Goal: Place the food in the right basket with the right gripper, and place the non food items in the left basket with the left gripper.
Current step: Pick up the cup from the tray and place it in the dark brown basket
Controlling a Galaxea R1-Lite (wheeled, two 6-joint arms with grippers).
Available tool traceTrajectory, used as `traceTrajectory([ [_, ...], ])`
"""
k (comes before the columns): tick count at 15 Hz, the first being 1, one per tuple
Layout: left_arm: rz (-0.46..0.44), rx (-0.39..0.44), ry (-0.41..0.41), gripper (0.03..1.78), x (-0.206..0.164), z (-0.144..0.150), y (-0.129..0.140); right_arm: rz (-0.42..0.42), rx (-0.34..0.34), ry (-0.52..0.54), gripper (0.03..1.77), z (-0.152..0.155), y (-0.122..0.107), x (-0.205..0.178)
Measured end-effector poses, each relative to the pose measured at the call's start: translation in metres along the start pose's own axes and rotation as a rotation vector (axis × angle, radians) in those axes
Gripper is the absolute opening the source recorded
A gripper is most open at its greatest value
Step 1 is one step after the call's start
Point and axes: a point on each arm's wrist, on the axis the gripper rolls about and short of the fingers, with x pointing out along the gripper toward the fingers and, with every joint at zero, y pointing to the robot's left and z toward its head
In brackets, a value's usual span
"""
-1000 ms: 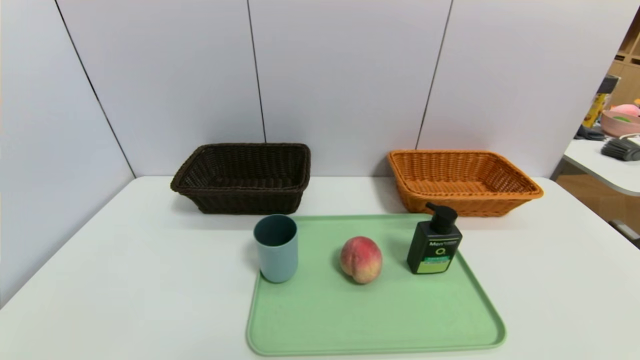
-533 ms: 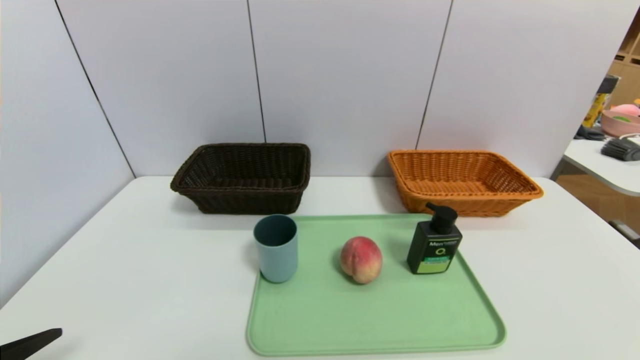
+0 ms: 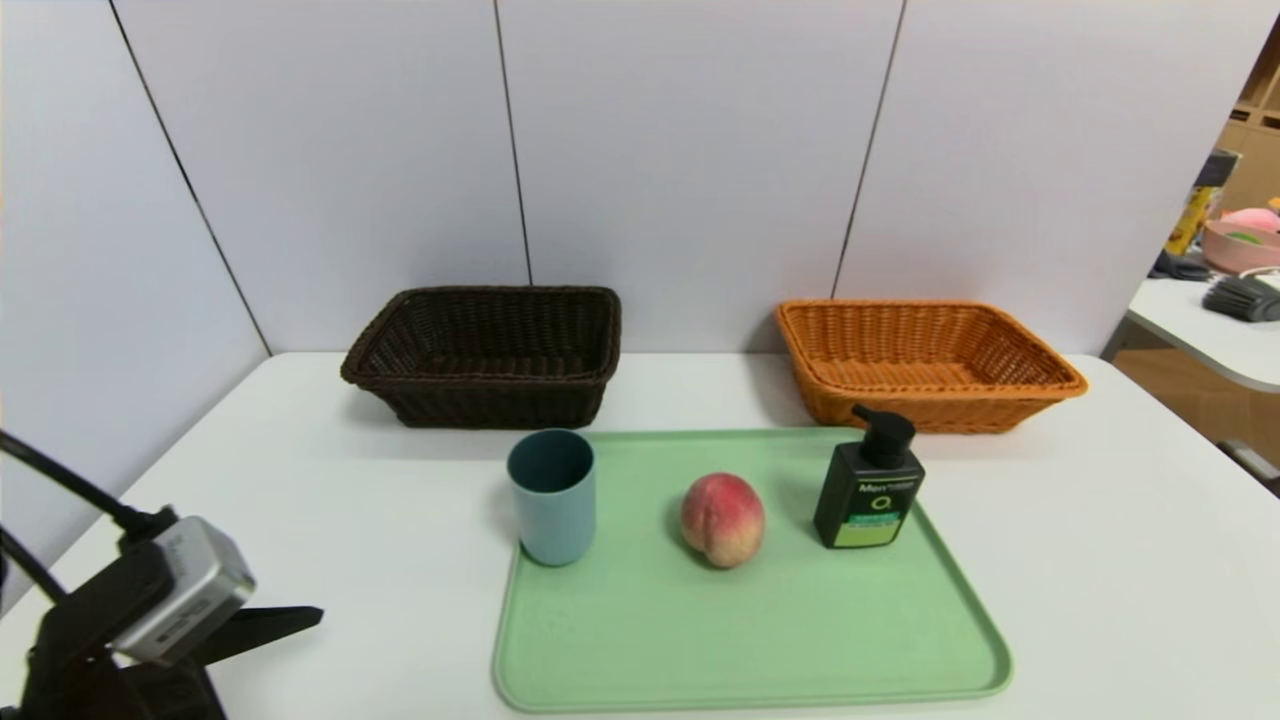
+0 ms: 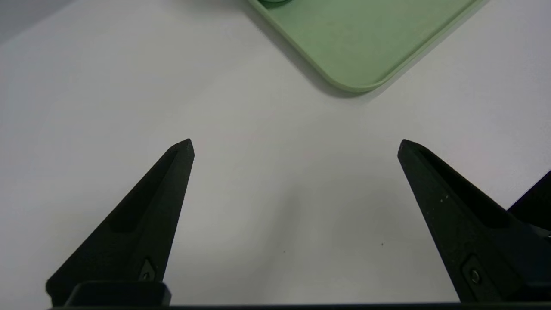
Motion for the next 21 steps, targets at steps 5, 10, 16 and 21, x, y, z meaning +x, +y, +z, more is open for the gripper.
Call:
traceTrajectory([
  [5,-0.060,0.051,-0.063,1.69,0.047,0.021,-0.006,0.000,0.000,0.000,1.70,0.000,0.000,0.000],
  [10,0.026,0.020,-0.149,1.69,0.073,0.025,-0.003,0.000,0.001,0.000,1.70,0.000,0.000,0.000],
  [16,0.079,-0.047,-0.274,1.69,0.093,0.027,-0.002,0.000,0.000,0.000,1.70,0.000,0.000,0.000],
  [21,0.139,-0.136,-0.325,1.69,0.106,0.025,-0.021,0.000,0.000,0.000,1.70,0.000,0.000,0.000],
])
